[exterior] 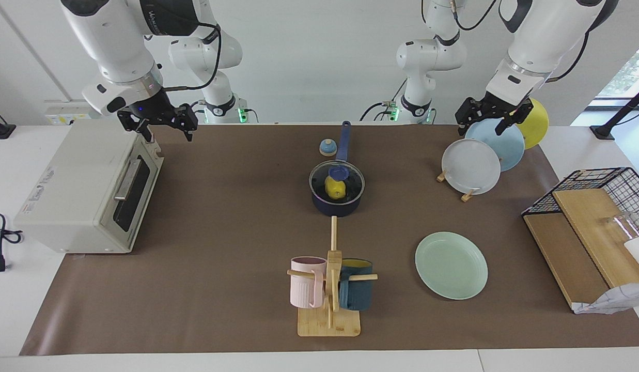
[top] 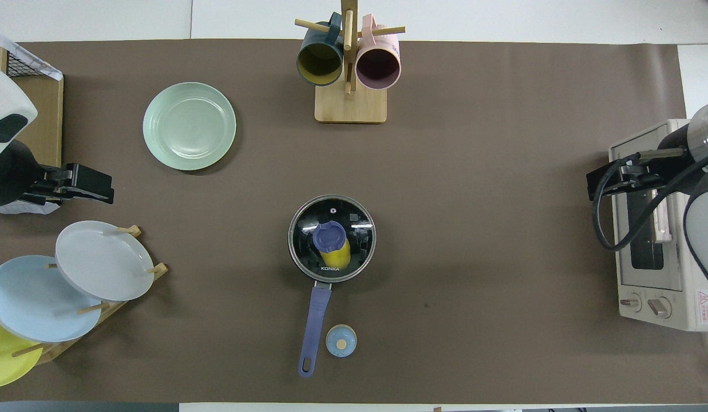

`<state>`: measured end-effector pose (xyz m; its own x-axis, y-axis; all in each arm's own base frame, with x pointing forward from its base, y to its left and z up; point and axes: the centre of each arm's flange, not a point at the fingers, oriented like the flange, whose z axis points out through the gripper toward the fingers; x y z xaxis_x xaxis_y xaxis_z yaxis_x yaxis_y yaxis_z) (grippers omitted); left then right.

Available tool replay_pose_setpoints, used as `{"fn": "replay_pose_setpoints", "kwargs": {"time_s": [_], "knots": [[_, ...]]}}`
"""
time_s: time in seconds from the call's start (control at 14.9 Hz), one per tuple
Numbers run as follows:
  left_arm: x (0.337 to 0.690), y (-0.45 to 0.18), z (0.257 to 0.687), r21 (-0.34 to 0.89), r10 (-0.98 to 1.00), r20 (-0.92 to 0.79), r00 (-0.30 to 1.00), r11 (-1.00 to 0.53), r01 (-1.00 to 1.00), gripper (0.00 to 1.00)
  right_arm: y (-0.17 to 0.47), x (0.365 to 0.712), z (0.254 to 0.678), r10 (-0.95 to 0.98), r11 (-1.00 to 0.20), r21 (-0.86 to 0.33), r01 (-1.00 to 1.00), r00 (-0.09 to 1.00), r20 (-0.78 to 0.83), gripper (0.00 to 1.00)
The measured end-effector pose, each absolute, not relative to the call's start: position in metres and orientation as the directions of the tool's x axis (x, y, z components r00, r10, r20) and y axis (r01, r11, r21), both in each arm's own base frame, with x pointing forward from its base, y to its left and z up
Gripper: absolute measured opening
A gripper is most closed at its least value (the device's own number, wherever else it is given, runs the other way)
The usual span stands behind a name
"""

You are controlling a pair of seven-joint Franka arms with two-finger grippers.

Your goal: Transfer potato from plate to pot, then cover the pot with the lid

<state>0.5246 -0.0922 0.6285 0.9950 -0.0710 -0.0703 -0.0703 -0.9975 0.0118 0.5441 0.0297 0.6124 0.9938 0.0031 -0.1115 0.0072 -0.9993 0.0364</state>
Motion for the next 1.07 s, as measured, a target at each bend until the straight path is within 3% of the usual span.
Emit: {"fn": "replay_pose_setpoints", "kwargs": {"time_s": [1.07], "knots": [[0.525, -0.092, 0.628, 0.012, -0.071, -0.070, 0.995, -0.997, -0.070, 1.00, 0.001, 0.544, 0.613, -0.009, -0.999, 0.032, -0.006, 0.995, -0.099, 1.00]]}}
